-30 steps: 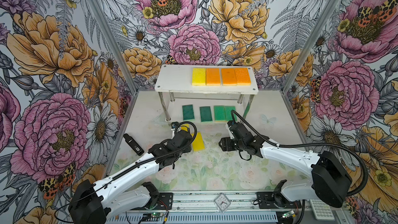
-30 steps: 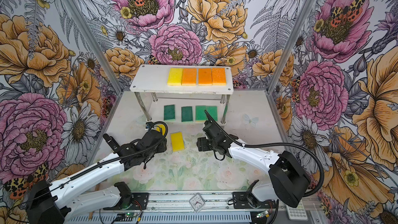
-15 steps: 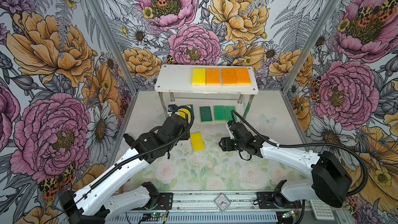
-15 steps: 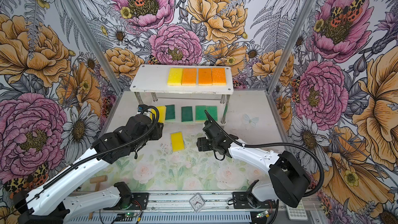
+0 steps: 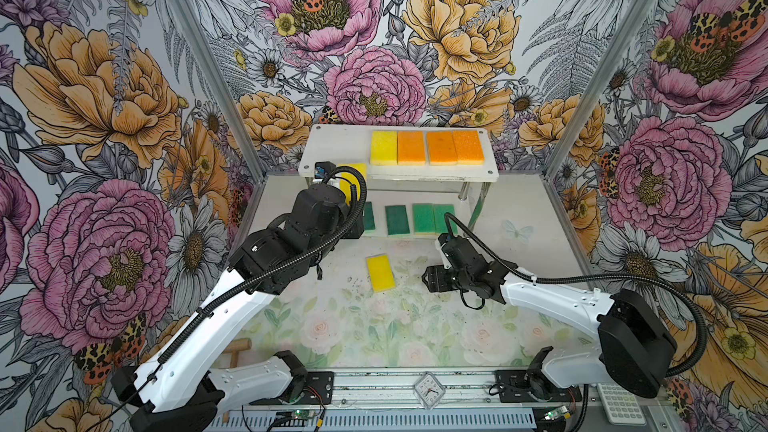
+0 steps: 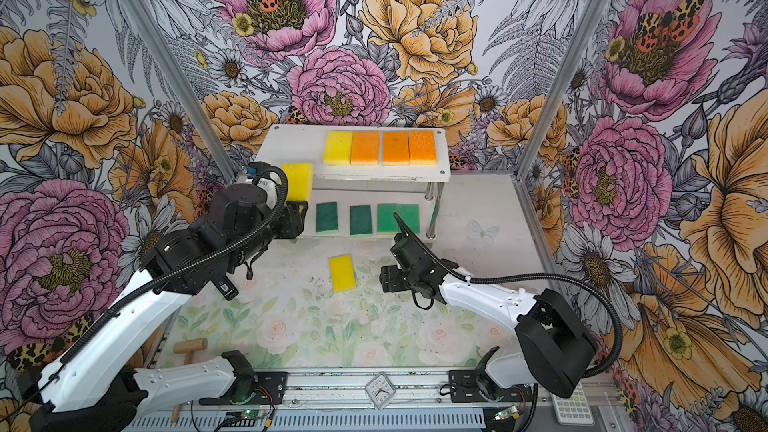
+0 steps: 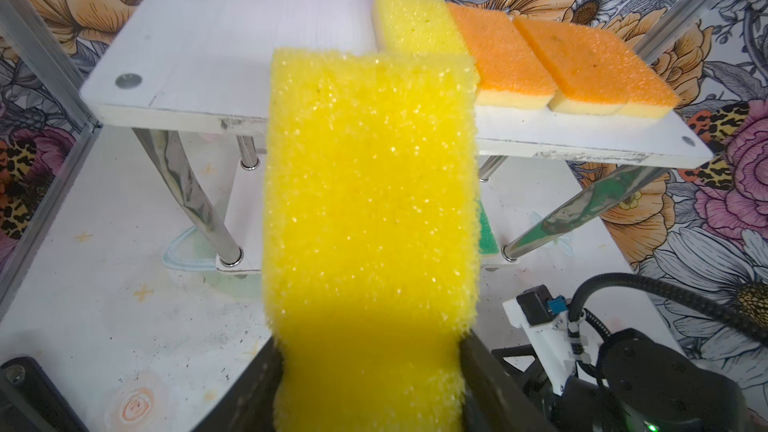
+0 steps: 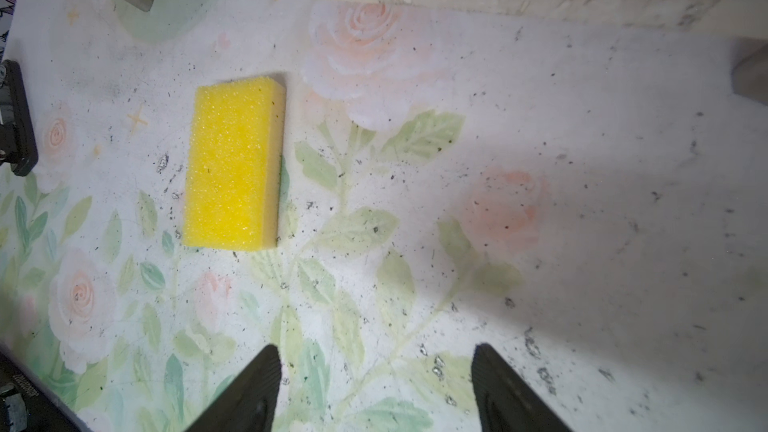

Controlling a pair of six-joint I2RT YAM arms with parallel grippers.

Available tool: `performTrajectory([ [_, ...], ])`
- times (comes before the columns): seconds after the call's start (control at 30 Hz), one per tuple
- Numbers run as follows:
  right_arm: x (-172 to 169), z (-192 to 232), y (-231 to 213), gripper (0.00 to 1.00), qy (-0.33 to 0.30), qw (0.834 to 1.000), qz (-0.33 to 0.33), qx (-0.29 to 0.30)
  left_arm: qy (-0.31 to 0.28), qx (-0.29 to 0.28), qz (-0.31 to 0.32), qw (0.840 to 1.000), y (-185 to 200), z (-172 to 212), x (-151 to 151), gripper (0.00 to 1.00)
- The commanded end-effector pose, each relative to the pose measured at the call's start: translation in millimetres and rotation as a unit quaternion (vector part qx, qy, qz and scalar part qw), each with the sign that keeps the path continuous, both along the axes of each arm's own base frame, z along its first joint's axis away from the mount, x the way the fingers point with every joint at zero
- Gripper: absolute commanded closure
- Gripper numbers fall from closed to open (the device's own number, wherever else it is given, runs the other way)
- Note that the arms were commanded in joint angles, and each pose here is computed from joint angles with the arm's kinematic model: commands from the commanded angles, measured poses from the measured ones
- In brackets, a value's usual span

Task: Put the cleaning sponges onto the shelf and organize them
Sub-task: 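Lift the yellow sponge with the left gripper up to the top shelf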

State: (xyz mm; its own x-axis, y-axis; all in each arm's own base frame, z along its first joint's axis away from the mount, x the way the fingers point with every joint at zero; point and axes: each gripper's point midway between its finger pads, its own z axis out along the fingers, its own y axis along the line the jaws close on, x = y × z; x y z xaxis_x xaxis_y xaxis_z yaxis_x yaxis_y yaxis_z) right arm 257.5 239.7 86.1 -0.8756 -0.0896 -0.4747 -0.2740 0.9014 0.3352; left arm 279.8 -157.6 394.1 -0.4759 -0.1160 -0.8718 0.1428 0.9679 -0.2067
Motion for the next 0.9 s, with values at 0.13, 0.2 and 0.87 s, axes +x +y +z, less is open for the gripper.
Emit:
performTrajectory([
  [0.13,1,1,6,0.25,-0.002,1.000,-0.001,0.008,-0.023,0.031,-0.002,0.999,5,34,22,0.42],
  [0.2,1,1,5,0.25,0.000,1.000,-0.001,0.008,-0.030,0.031,0.000,0.999,6,43,29,0.42],
  [0.87,-2,0,9,0.25,0.004,1.000,-0.005,0.012,0.006,0.054,0.030,0.998,23,29,120,0.42],
])
